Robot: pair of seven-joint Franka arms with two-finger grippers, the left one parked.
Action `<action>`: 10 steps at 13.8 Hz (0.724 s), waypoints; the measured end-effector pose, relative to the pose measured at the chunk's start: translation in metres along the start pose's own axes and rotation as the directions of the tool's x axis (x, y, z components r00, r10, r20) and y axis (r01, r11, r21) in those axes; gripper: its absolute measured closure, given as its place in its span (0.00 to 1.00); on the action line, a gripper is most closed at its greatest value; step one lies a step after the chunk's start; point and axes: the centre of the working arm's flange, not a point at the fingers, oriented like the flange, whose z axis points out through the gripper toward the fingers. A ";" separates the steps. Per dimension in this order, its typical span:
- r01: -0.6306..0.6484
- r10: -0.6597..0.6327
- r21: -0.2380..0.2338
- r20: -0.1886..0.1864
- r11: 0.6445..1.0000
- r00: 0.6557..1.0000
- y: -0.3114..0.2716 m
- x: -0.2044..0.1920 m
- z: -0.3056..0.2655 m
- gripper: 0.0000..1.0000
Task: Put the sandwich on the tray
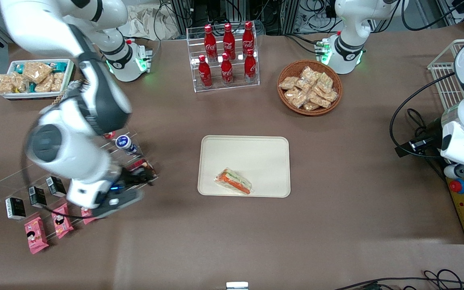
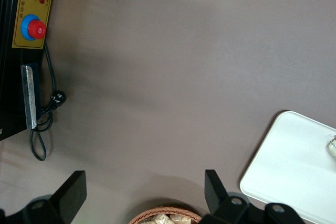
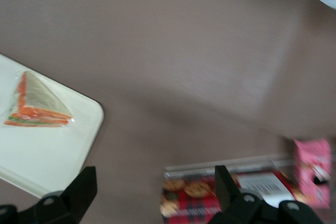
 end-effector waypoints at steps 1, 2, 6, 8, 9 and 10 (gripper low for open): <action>-0.029 0.029 0.002 0.004 1.000 1.000 0.017 -0.005 -0.010 0.00; -0.049 0.049 0.000 0.010 0.999 0.999 0.030 -0.011 -0.019 0.00; -0.115 0.116 -0.016 0.065 0.993 0.991 0.067 -0.041 -0.059 0.00; -0.155 0.157 -0.031 0.091 0.988 0.983 0.085 -0.060 -0.083 0.00; -0.179 0.182 -0.043 0.105 0.983 0.978 0.096 -0.071 -0.095 0.00; -0.202 0.207 -0.053 0.115 0.978 0.972 0.107 -0.081 -0.105 0.00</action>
